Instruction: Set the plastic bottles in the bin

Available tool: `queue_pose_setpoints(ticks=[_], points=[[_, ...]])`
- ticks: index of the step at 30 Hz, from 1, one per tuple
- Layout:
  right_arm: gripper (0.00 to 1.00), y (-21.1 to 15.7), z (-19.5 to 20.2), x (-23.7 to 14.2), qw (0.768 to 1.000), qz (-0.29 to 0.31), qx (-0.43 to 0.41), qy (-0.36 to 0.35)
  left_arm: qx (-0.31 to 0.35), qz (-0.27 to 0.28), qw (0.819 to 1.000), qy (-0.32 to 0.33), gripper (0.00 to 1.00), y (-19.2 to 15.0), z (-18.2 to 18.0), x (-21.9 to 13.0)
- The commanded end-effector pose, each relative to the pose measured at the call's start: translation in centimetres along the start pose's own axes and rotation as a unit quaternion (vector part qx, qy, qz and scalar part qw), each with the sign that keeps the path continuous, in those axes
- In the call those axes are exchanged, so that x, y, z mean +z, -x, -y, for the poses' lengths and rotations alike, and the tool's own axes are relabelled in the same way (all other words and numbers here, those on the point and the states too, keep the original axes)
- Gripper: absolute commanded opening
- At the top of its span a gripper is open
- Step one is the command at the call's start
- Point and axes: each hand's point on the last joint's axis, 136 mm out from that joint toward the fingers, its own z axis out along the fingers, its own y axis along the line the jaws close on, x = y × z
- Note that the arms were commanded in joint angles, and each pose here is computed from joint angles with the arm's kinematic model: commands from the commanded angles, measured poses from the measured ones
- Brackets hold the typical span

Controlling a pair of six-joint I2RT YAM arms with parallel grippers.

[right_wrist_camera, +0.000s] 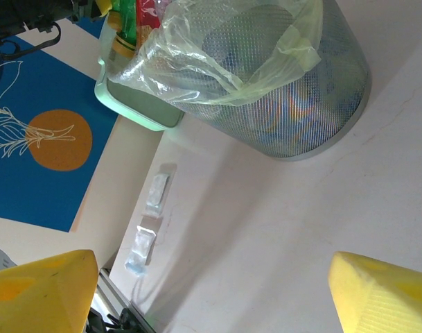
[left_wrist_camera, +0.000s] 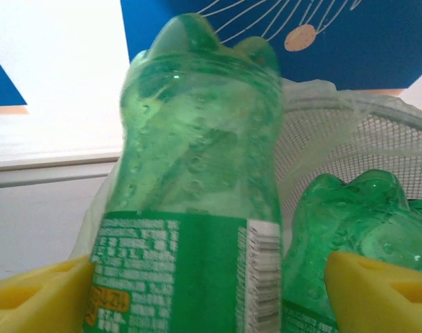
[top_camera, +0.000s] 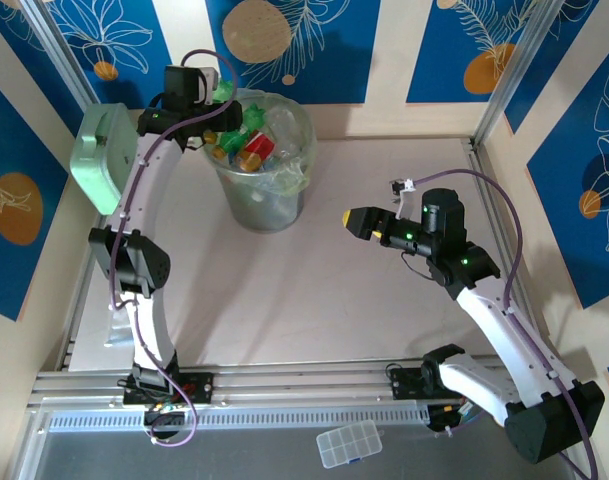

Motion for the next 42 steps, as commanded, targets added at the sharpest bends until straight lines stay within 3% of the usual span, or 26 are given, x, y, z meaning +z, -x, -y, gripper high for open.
queue_pose_setpoints(ticks=[1, 8, 17, 22, 26, 32, 37, 42], points=[[0.87, 0.5, -1.2, -0.4, 1.0, 0.005, -0.019, 0.012, 0.028, -0.008, 0.999, -0.018, 0.87, -0.3, 0.7, -1.5], [0.87, 0.6, -1.1, -0.3, 1.0, 0.005, -0.019, 0.011, 0.03, 0.013, 0.999, 0.008, 0.92, 0.9, 0.0, -2.6], [0.87, 0.6, -0.8, 0.0, 1.0, 0.005, -0.017, 0.007, 0.048, 0.075, 0.996, 0.027, 0.91, 3.2, -0.4, -5.4], [0.87, 0.5, -0.7, 0.1, 1.0, 0.002, -0.015, 0.007, 0.054, 0.091, 0.994, 0.039, 0.91, 4.0, -0.8, -4.7], [0.87, 0.5, -0.8, 0.1, 1.0, 0.001, -0.014, 0.008, 0.05, 0.089, 0.994, 0.038, 0.82, 4.1, -1.0, -3.0], [0.87, 0.5, -0.9, -0.2, 1.0, 0.003, -0.015, 0.004, 0.045, 0.069, 0.997, 0.001, 0.58, 3.0, -0.4, -1.0], [0.87, 0.5, -0.8, -0.1, 1.0, 0.002, -0.012, 0.004, 0.036, 0.045, 0.995, -0.086, 0.53, 1.3, 2.2, 0.0], [0.87, 0.6, -1.0, -0.2, 1.0, 0.003, -0.012, 0.007, 0.031, 0.02, 0.992, -0.117, 0.51, -0.5, 3.2, 0.4]])
